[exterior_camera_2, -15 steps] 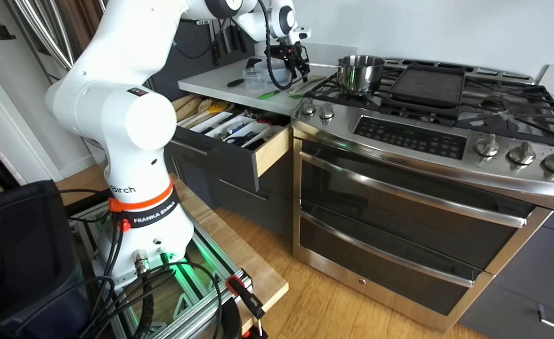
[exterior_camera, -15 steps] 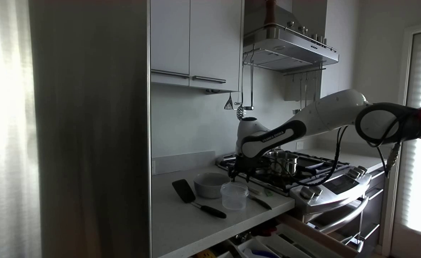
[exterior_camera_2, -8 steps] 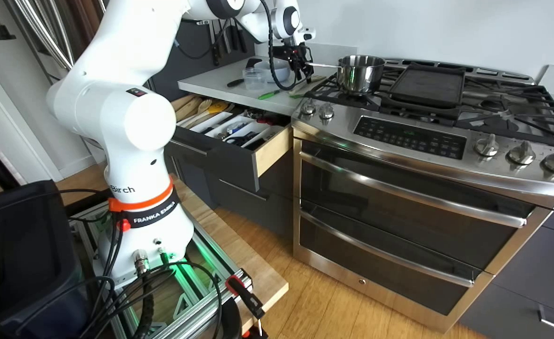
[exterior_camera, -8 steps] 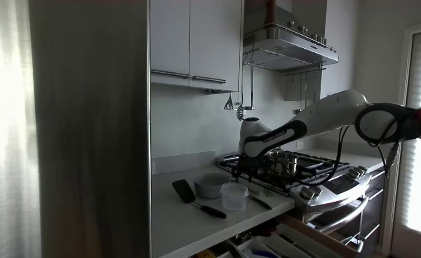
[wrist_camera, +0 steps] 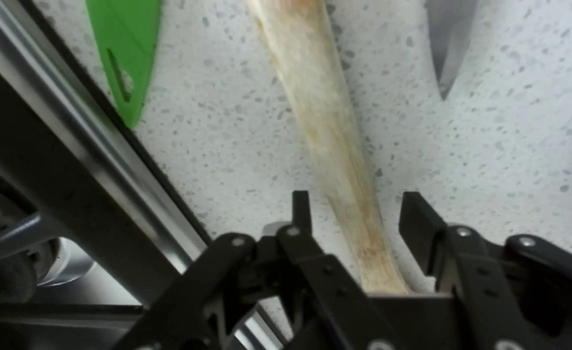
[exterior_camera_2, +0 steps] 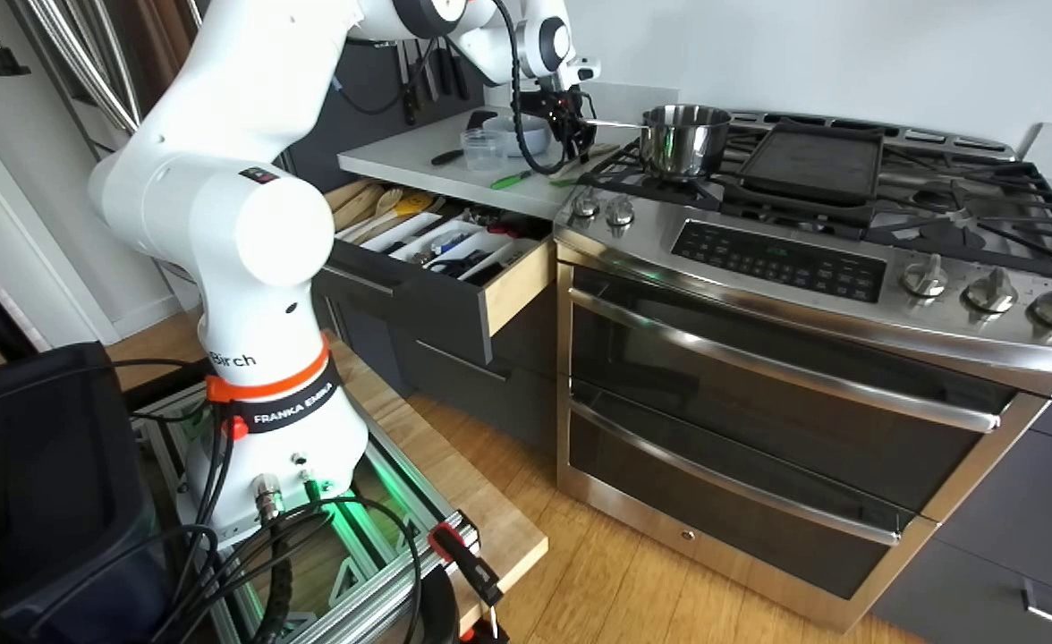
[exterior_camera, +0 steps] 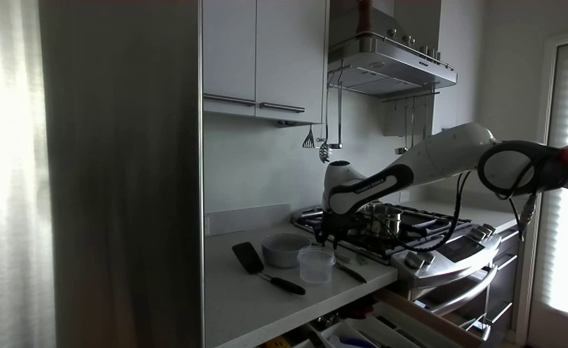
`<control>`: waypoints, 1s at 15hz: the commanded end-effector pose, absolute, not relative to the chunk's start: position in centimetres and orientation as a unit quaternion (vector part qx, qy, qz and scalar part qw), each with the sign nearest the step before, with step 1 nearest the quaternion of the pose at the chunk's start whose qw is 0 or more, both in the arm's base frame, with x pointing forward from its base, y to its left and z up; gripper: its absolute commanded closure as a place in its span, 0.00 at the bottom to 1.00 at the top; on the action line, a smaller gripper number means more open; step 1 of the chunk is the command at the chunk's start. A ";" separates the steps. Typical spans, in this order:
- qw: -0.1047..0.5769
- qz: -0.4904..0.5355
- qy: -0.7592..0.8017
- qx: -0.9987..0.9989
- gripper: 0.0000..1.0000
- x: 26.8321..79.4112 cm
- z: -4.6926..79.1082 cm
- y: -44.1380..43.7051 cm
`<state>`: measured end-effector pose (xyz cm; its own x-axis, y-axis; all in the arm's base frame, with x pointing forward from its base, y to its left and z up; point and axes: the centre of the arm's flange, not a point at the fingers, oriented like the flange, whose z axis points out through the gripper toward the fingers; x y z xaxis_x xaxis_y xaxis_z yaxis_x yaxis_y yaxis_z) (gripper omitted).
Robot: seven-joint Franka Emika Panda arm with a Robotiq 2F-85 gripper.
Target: Place the gray spoon on the left side of the countertop
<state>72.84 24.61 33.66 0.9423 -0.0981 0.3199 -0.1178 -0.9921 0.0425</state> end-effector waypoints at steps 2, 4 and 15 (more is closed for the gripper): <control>0.029 0.150 -0.042 0.987 0.56 72.8 32.3 24.4; 0.029 0.151 -0.039 0.987 0.78 72.8 32.5 24.5; 0.053 0.193 -0.025 0.979 0.94 72.3 41.0 23.1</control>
<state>73.03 24.43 37.10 0.9312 -0.0508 0.3609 -0.0737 -0.9960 0.0502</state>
